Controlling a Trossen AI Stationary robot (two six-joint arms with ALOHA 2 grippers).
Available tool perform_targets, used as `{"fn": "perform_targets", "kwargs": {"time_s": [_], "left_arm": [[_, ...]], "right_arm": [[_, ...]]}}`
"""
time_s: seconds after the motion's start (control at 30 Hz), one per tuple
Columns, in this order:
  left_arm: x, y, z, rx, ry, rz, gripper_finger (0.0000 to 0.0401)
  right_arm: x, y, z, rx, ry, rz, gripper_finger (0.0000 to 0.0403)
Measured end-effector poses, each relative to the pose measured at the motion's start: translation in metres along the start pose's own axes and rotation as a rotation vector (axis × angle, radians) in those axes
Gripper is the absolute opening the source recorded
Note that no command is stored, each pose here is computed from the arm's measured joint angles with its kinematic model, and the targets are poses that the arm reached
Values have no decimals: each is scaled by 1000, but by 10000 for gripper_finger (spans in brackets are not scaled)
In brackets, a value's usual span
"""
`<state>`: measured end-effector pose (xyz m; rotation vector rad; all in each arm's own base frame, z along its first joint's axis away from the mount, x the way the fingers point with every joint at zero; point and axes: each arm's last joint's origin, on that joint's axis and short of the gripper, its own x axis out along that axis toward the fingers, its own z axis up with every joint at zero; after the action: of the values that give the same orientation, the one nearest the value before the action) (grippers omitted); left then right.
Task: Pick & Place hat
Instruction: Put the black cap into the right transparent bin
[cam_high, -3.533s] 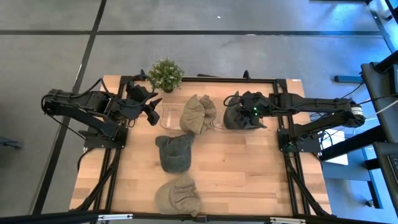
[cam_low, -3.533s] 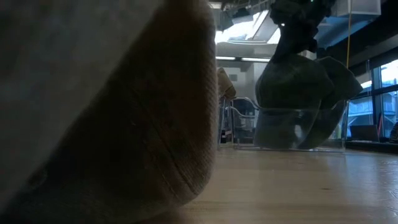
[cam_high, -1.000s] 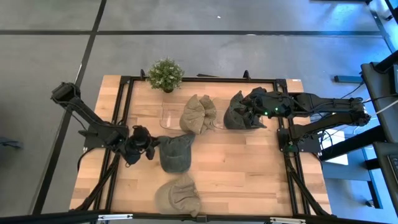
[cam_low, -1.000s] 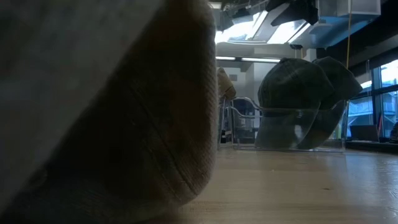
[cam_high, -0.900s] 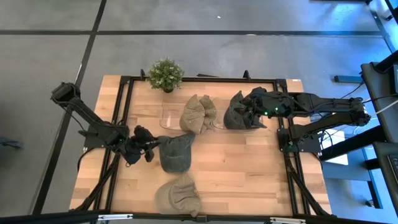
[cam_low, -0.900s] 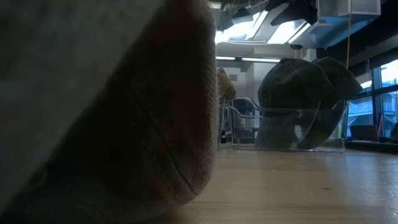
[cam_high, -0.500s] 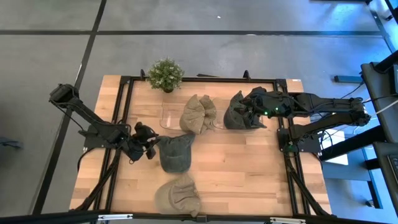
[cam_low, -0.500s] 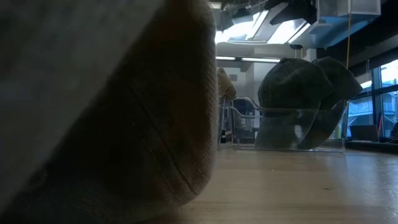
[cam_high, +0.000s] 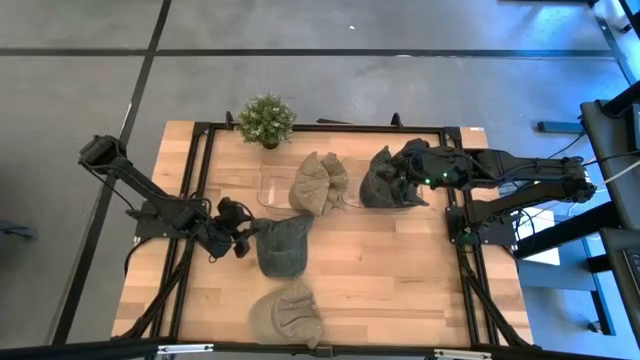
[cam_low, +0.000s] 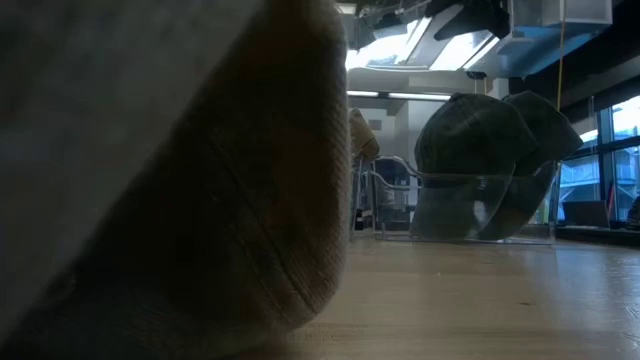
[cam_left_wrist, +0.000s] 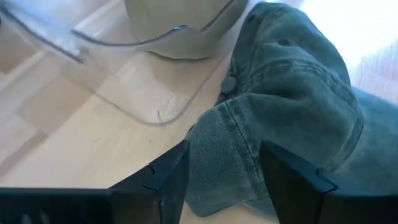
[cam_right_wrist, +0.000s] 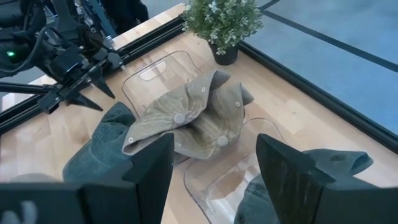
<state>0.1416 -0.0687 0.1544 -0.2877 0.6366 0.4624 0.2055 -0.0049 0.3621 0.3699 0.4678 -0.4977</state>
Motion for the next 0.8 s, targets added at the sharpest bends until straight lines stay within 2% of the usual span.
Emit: {"fn": "perform_targets", "kwargs": {"time_s": [0.17,0.43,0.7,0.8], "left_arm": [[0,-1,0,-111,7,-5,202],[7,-2,-5,-24,9,42,195],[19,-9,-13,5,24,73,194],[23,-9,-18,-17,54,91,193]], "right_arm": [[0,0,0,-1,-5,-9,228],[0,-1,0,-1,-13,-23,228],[1,-1,0,-2,-11,-24,228],[3,0,0,-5,-6,-27,228]]}}
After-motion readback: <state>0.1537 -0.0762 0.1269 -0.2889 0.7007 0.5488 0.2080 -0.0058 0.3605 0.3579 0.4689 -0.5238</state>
